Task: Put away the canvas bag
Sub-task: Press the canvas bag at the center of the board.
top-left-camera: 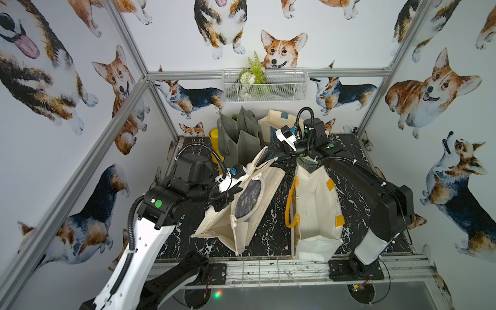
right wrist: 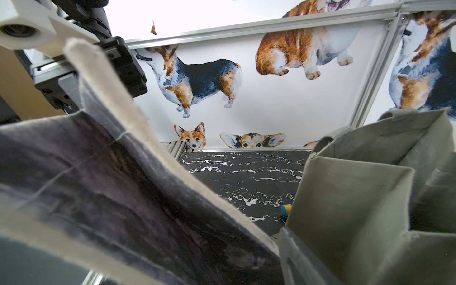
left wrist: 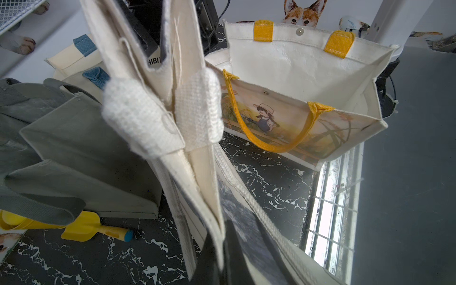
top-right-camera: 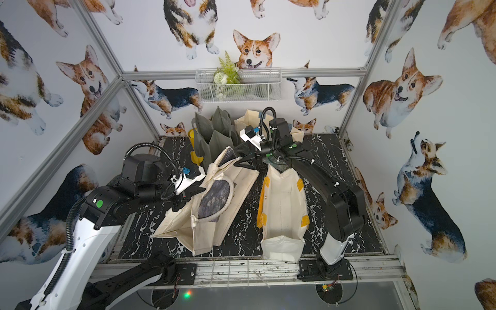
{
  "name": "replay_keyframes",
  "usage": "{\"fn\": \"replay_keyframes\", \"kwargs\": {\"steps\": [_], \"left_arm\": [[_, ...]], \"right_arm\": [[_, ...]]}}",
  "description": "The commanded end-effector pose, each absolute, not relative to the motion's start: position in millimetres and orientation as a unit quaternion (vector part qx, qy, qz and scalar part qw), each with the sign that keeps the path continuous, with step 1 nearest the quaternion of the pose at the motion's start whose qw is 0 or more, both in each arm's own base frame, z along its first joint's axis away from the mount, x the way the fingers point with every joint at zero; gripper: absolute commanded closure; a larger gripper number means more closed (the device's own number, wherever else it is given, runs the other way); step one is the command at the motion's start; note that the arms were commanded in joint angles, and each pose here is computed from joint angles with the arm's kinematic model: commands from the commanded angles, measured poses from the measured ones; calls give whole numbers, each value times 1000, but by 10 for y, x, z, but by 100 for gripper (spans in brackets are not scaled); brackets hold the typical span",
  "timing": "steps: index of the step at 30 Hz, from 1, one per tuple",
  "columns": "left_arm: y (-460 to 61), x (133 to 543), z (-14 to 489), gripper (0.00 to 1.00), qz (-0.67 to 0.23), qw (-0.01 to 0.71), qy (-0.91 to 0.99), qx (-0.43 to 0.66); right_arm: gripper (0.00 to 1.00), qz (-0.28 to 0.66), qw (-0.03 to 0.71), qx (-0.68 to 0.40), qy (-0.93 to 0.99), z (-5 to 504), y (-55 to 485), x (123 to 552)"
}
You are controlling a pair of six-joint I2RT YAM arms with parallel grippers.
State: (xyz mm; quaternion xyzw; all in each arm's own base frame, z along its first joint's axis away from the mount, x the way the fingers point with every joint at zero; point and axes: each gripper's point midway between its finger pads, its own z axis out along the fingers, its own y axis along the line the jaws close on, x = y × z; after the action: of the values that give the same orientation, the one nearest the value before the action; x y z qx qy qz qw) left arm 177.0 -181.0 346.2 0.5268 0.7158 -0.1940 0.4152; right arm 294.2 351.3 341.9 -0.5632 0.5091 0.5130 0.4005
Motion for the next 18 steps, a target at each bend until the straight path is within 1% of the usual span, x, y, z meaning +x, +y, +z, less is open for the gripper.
{"fn": "replay_keyframes", "kwargs": {"steps": [1,6,13,15,16,18], "left_arm": [[-1909,1749,3582,100,-209,445,677,548],[-1933,1750,3543,100,-214,439,675,553],[-1894,1730,3544,100,-202,449,670,556],[-1892,1736,3545,100,-199,450,669,557],[-1892,1745,3541,100,-197,451,669,558],[-1888,1765,3534,100,-193,454,669,557]], "right_arm": [[36,513,411,-571,491,3491,3478,2860],[46,515,408,-567,498,3464,3424,2780],[61,526,401,-568,489,3538,3386,2669],[69,532,399,-567,486,3559,3382,2653],[77,536,397,-570,479,3569,3377,2629],[89,539,396,-570,477,3578,3370,2612]]}}
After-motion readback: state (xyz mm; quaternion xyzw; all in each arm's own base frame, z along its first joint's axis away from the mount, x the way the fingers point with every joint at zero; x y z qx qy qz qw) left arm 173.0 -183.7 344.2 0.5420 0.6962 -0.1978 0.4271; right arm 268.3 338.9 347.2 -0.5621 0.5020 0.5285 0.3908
